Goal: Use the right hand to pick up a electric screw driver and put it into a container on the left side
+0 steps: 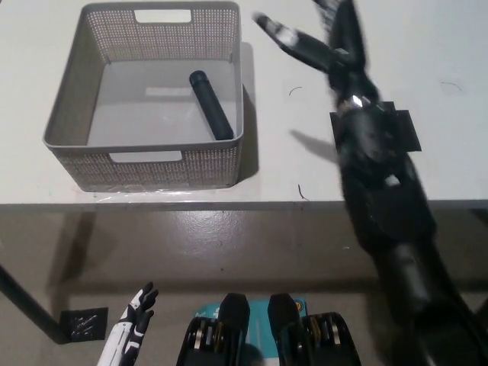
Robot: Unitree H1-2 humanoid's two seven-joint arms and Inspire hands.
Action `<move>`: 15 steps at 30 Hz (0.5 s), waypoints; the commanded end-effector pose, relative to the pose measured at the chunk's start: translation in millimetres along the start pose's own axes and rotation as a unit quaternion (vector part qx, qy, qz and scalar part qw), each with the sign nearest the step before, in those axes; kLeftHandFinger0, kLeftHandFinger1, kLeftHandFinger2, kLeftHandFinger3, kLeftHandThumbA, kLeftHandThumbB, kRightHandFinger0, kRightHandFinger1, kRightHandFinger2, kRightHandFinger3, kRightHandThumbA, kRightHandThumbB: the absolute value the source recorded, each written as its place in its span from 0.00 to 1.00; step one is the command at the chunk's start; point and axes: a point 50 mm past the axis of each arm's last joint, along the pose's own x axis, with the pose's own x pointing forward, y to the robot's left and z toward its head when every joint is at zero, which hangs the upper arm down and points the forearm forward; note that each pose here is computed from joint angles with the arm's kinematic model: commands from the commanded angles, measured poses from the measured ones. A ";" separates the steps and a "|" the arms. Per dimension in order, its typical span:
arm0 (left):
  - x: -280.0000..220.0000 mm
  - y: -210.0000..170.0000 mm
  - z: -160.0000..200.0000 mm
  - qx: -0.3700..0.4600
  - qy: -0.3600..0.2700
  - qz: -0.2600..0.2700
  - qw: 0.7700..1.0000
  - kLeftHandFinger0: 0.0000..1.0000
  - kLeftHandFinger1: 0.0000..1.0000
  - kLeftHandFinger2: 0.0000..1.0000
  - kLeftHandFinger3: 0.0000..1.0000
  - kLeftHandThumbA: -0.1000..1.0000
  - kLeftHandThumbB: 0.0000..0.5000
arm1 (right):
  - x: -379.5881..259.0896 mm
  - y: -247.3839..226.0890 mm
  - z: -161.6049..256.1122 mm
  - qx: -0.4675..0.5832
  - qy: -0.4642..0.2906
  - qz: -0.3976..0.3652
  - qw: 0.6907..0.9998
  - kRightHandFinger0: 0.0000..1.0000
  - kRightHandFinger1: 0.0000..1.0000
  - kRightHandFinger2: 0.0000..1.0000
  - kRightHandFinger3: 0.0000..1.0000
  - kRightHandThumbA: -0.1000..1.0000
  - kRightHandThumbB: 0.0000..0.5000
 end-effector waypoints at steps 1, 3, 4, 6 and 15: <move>8.2 20.5 9.5 0.000 -0.032 -0.004 0.999 1.00 1.00 1.00 1.00 1.00 0.26 | -102.5 -81.8 75.0 0.004 -0.148 0.016 0.989 1.00 1.00 1.00 1.00 0.89 0.49; 6.6 19.8 8.5 -0.001 -0.028 -0.004 1.000 1.00 1.00 1.00 1.00 1.00 0.29 | -127.9 -82.9 57.1 -0.016 -0.126 0.018 0.992 1.00 1.00 1.00 1.00 0.90 0.57; 6.7 19.6 8.3 -0.002 -0.027 -0.004 1.000 1.00 1.00 1.00 1.00 1.00 0.29 | -133.2 -83.2 54.3 -0.019 -0.119 0.018 0.993 1.00 1.00 1.00 1.00 0.91 0.57; 6.4 18.9 8.2 -0.002 -0.023 -0.006 1.000 1.00 1.00 1.00 1.00 1.00 0.32 | -162.1 -84.7 36.5 -0.039 -0.089 0.019 0.995 1.00 1.00 1.00 1.00 0.94 0.58; 13.5 21.6 7.3 0.001 -0.025 -0.001 1.000 1.00 1.00 1.00 1.00 1.00 0.33 | -233.0 -97.3 -31.9 -0.054 0.025 0.003 0.998 1.00 1.00 1.00 1.00 0.99 0.53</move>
